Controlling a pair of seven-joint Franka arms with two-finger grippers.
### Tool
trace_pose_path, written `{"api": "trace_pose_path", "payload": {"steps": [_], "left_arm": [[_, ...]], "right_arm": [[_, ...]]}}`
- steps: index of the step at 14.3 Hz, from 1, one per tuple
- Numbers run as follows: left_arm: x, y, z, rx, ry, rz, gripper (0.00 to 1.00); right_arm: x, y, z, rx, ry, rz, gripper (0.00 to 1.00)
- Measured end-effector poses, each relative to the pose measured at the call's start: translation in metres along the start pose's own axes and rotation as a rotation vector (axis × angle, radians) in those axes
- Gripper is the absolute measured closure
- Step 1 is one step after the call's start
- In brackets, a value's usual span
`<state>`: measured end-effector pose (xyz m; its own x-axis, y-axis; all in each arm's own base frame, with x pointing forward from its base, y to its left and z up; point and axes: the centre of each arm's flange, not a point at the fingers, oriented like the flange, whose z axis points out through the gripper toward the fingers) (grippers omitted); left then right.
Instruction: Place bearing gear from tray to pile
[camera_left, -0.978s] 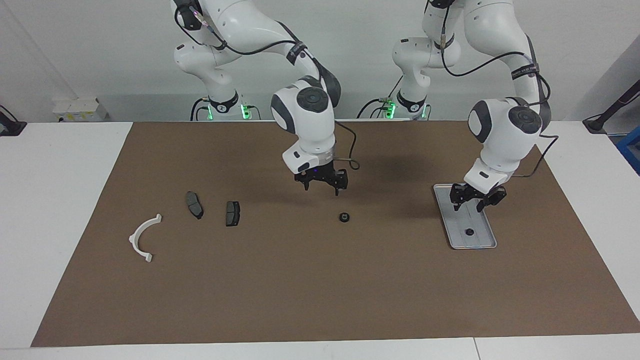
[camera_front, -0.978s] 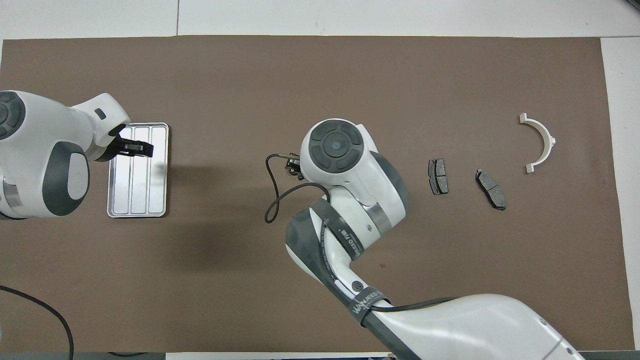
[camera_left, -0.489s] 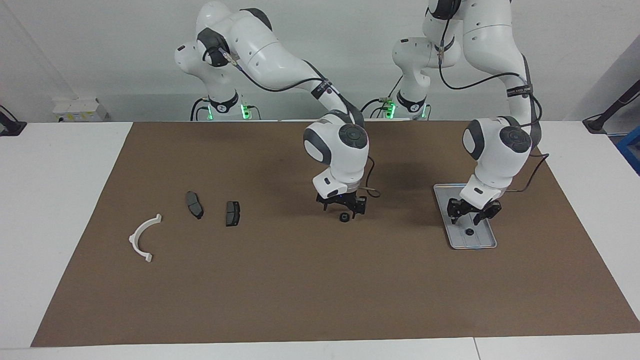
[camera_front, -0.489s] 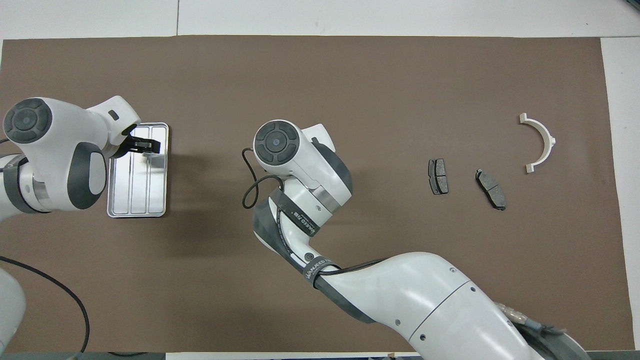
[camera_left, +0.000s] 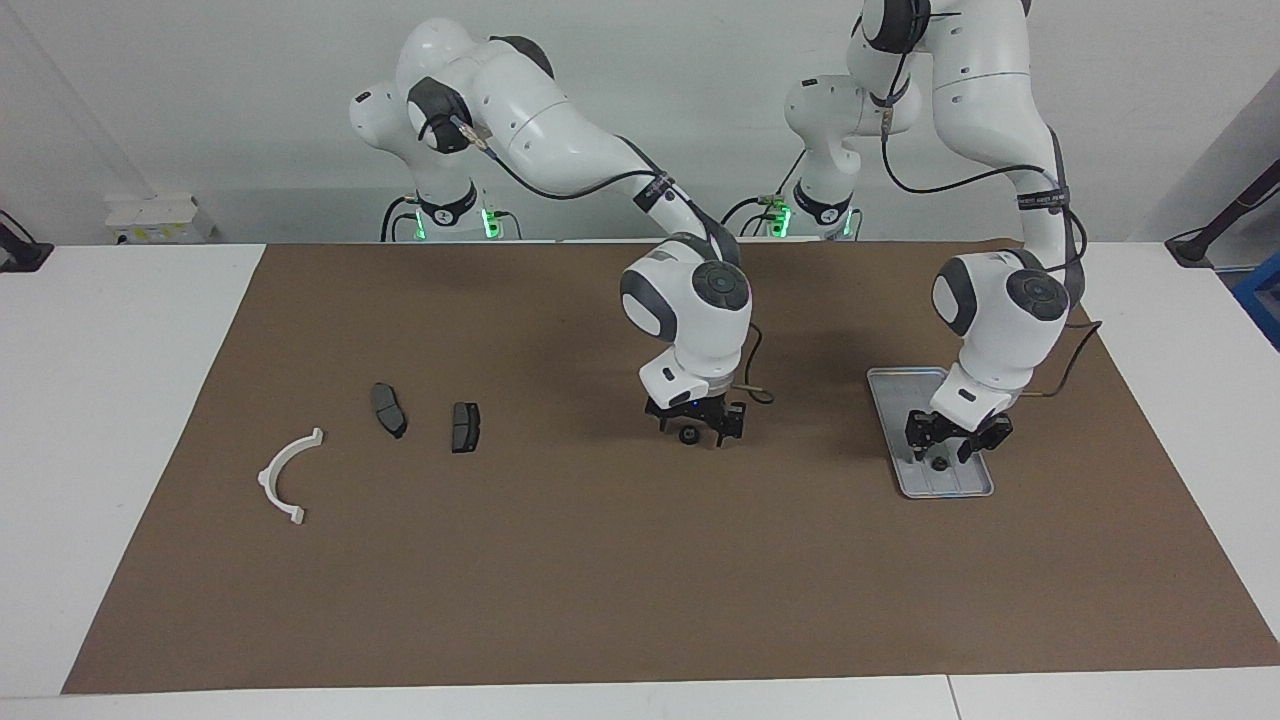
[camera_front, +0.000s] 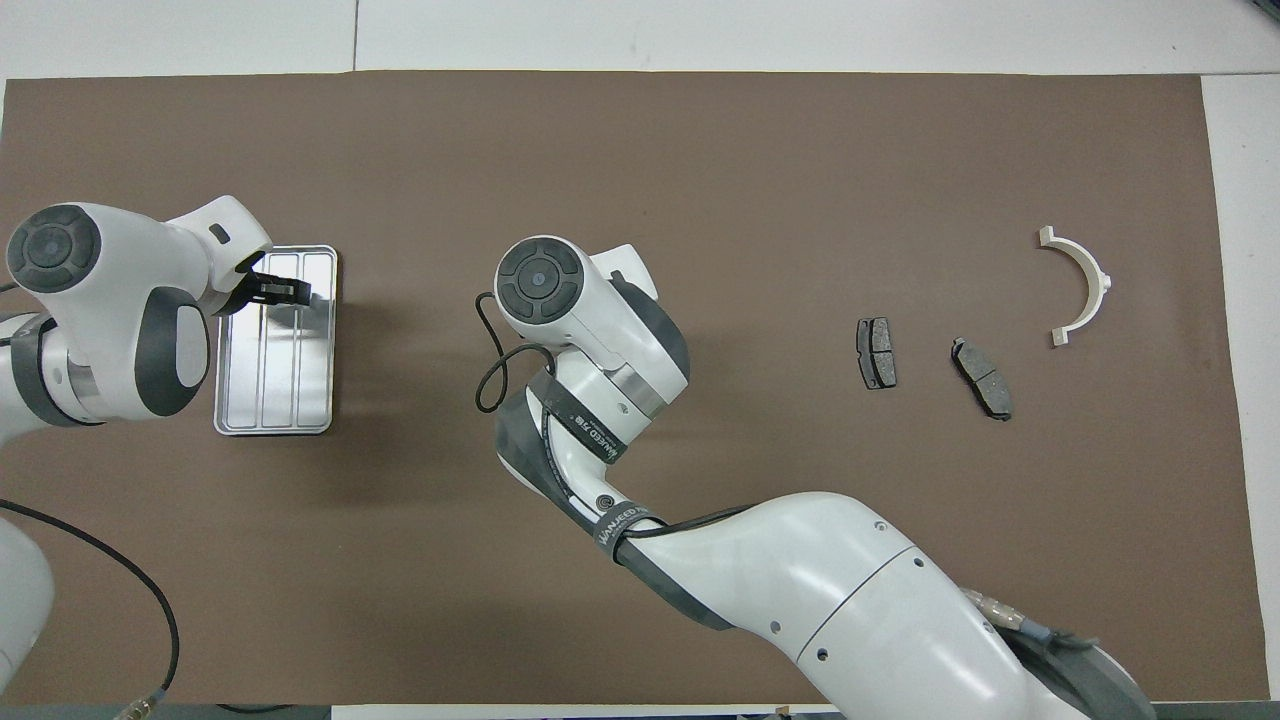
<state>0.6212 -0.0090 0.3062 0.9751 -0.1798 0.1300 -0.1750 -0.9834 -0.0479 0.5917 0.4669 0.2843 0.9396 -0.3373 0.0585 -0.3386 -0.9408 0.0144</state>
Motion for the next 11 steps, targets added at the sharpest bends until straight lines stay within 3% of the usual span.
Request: {"api": "trace_pose_path", "payload": {"steps": [7,9,10,11], "left_arm": [[0.0011,0.0049,0.009,-0.001,0.005,0.009,0.3],[0.0017,0.0059,0.0092,-0.001,0.008,0.011,0.4],[0.0017,0.0057,0.0092,-0.001,0.009,0.011,0.4],[0.0023,0.0063,0.0085,-0.001,0.012,0.012,0.47]], "right_arm": [[0.0054,0.0033,0.0073,-0.005,-0.004,0.009,0.0],[0.0081,0.0051,0.0073,-0.003,-0.01,0.017,0.04],[0.0081,0.0042,0.0057,0.004,-0.016,0.022,0.1],[0.0073,0.0036,0.0054,0.007,-0.022,0.024,0.1]]}}
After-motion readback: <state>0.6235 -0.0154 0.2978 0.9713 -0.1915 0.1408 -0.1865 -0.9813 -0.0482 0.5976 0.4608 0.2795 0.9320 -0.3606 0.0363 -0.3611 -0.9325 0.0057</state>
